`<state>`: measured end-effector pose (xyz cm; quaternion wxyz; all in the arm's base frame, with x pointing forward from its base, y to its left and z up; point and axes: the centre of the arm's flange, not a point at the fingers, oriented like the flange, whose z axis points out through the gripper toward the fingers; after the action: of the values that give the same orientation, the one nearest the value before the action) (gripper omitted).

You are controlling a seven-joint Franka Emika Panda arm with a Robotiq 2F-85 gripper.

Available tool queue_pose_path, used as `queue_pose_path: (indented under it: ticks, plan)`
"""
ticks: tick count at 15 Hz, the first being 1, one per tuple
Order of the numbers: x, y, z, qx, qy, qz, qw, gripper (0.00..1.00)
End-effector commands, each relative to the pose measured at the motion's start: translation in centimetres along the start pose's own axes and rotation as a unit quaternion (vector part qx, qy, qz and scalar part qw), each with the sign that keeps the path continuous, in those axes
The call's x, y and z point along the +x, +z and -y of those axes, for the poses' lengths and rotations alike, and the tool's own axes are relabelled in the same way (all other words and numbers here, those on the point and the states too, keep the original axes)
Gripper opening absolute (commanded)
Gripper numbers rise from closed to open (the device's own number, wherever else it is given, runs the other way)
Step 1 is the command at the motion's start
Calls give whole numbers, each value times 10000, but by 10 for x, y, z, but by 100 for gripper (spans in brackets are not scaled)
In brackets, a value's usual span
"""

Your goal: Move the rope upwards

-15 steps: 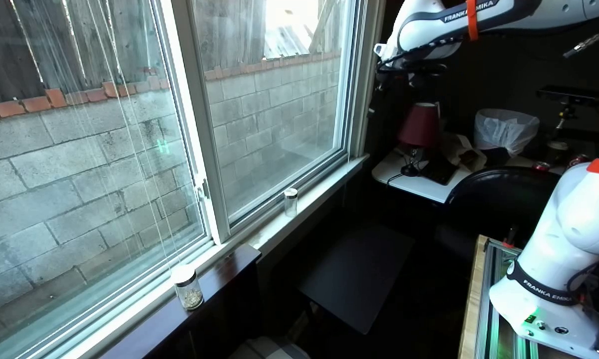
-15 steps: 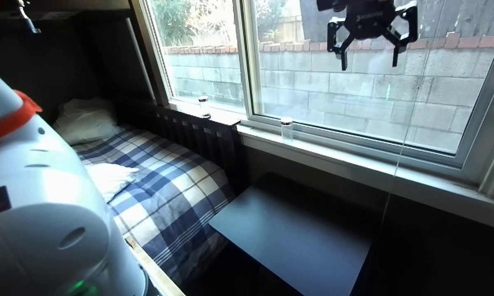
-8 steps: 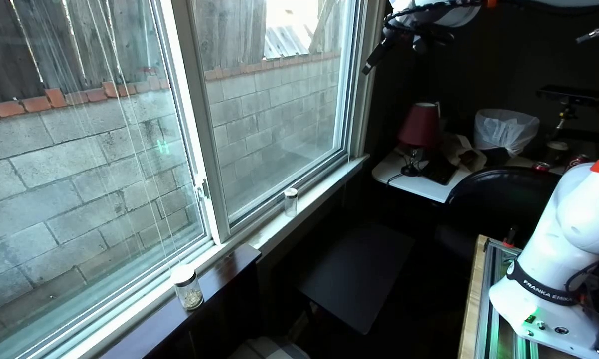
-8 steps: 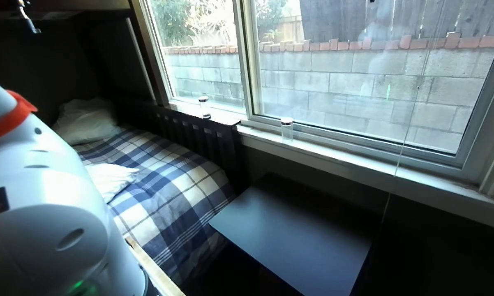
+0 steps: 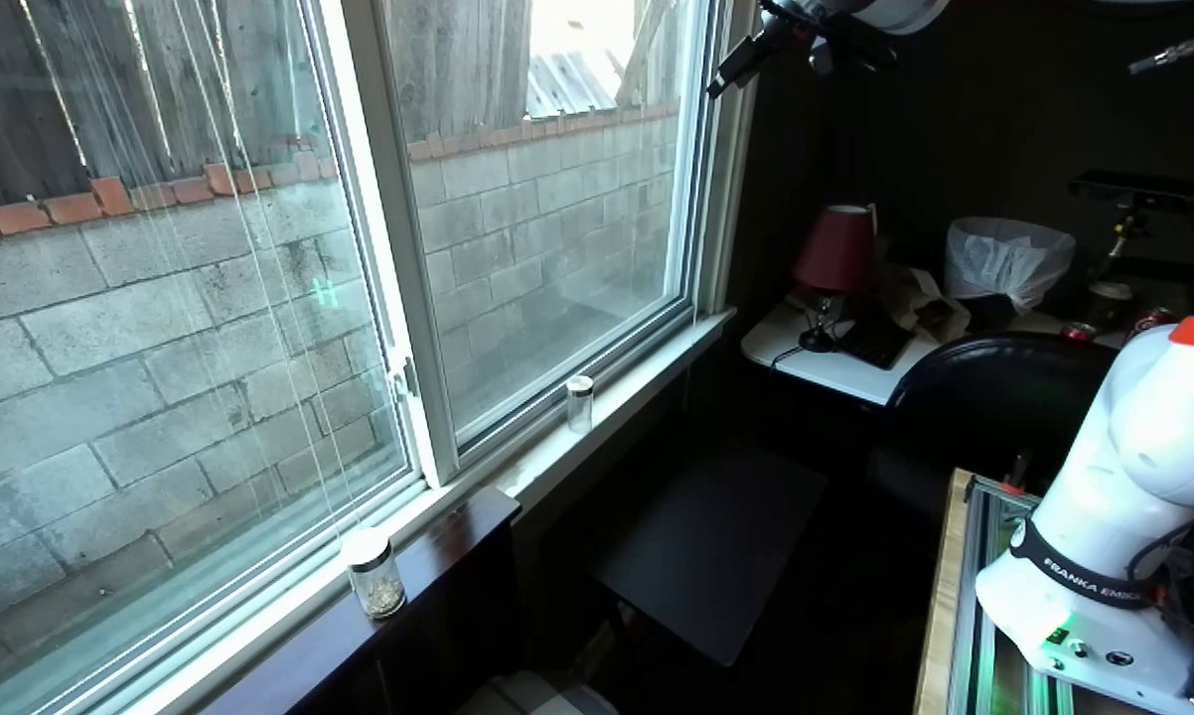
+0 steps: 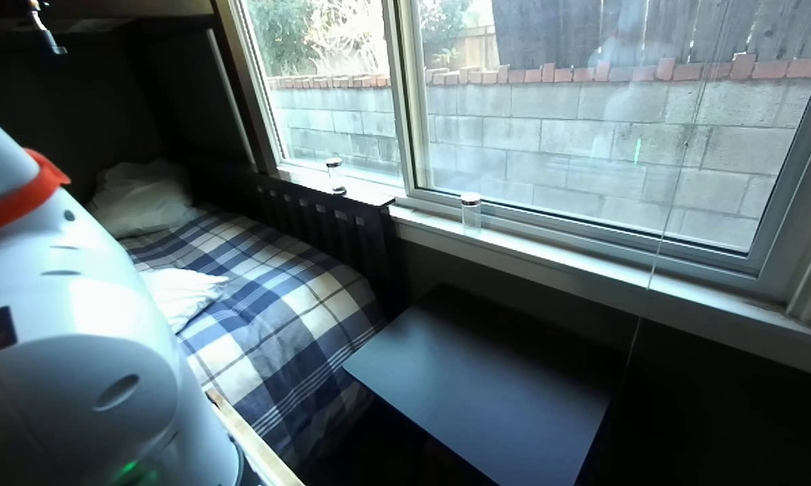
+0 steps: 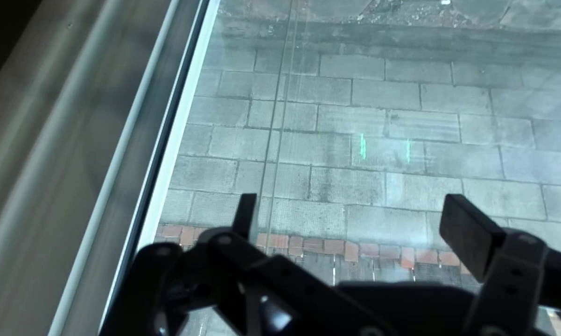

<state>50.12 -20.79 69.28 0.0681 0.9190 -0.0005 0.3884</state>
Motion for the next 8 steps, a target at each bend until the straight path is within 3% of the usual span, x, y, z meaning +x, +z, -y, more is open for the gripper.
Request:
queue_pose_path:
  ticks: [1, 8]
  plan:
    - [2, 1, -2, 55, 70, -47, 9999, 100]
    - [13, 2, -13, 65, 157, -265, 9995, 100]
